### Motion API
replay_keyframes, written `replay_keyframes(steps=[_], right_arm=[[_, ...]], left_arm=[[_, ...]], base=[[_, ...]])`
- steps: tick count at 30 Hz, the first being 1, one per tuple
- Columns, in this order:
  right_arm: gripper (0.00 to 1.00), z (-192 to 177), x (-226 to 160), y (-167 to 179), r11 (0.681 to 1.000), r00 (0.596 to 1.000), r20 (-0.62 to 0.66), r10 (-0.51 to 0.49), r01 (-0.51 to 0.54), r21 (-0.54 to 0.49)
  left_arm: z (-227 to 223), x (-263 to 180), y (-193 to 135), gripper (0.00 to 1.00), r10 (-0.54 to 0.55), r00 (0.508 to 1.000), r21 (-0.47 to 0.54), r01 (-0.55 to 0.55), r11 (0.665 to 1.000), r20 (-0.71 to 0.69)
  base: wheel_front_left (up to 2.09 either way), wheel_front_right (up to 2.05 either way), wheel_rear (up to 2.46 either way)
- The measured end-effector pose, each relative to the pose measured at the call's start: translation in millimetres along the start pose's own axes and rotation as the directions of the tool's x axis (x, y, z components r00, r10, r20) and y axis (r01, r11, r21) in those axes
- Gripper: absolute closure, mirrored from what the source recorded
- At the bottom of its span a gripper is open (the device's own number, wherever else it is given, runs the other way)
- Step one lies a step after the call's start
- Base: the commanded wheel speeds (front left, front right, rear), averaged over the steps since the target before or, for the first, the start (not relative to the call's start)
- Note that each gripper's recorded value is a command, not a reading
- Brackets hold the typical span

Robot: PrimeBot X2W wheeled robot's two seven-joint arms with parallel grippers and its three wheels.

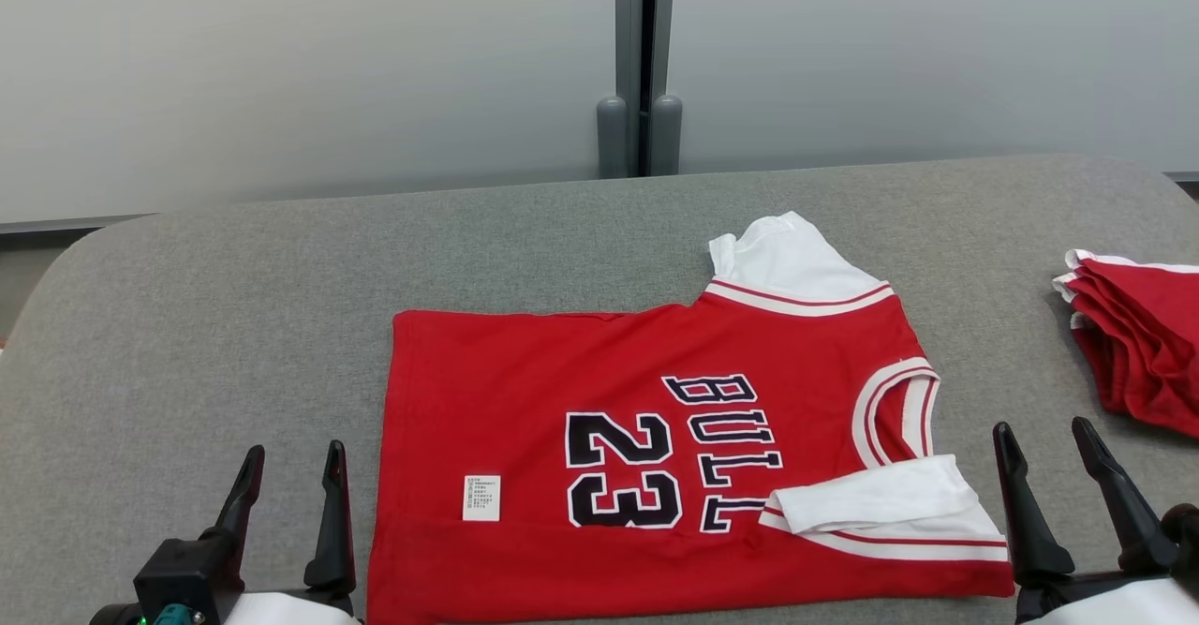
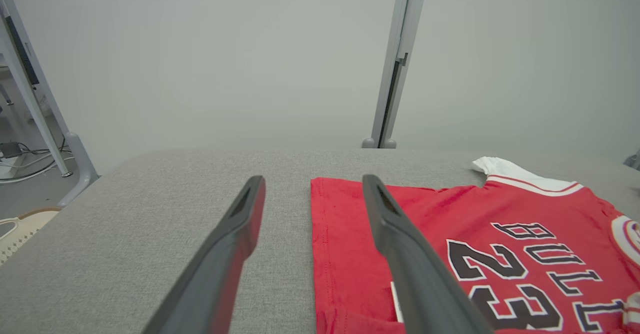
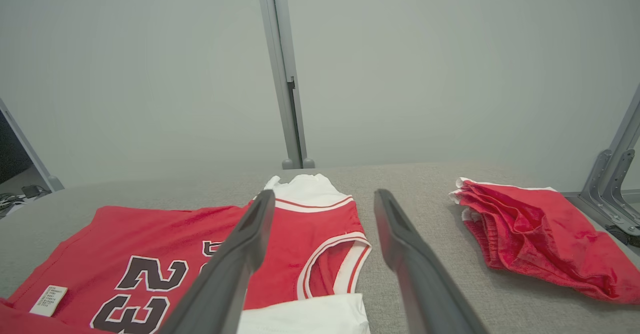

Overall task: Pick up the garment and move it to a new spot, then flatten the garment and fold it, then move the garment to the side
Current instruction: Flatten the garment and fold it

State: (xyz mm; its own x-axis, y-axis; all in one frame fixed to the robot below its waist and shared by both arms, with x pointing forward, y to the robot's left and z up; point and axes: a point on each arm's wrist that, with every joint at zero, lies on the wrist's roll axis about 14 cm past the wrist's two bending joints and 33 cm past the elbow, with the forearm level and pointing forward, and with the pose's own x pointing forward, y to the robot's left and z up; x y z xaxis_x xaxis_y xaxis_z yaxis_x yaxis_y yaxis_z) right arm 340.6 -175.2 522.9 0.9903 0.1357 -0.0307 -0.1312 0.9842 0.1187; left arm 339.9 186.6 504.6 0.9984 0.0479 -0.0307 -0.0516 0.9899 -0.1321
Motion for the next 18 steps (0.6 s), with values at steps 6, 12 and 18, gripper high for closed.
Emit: replay_keyframes(steps=[6,12,18], right_arm=[[0.00,-6,0,2,1.000,1.000,-0.024,0.003,-0.003,0.001],[0.00,-12,6,0,1.000,0.999,-0.050,0.000,-0.001,-0.003],[0.00,-21,25,0,1.000,0.997,-0.081,0.009,-0.009,0.002]], left_arm=[[-5,0,-1,0.00,-0.005,1.000,0.013,0.005,1.000,-0.025],[-7,17,-12,0.00,-0.041,0.999,0.009,0.041,0.999,-0.031],[-11,71,-38,0.00,-0.131,0.989,-0.042,0.128,0.991,-0.066]], base=[[0.00,0.00,0.00],[0.00,0.00,0.00],[0.00,0.00,0.00]])
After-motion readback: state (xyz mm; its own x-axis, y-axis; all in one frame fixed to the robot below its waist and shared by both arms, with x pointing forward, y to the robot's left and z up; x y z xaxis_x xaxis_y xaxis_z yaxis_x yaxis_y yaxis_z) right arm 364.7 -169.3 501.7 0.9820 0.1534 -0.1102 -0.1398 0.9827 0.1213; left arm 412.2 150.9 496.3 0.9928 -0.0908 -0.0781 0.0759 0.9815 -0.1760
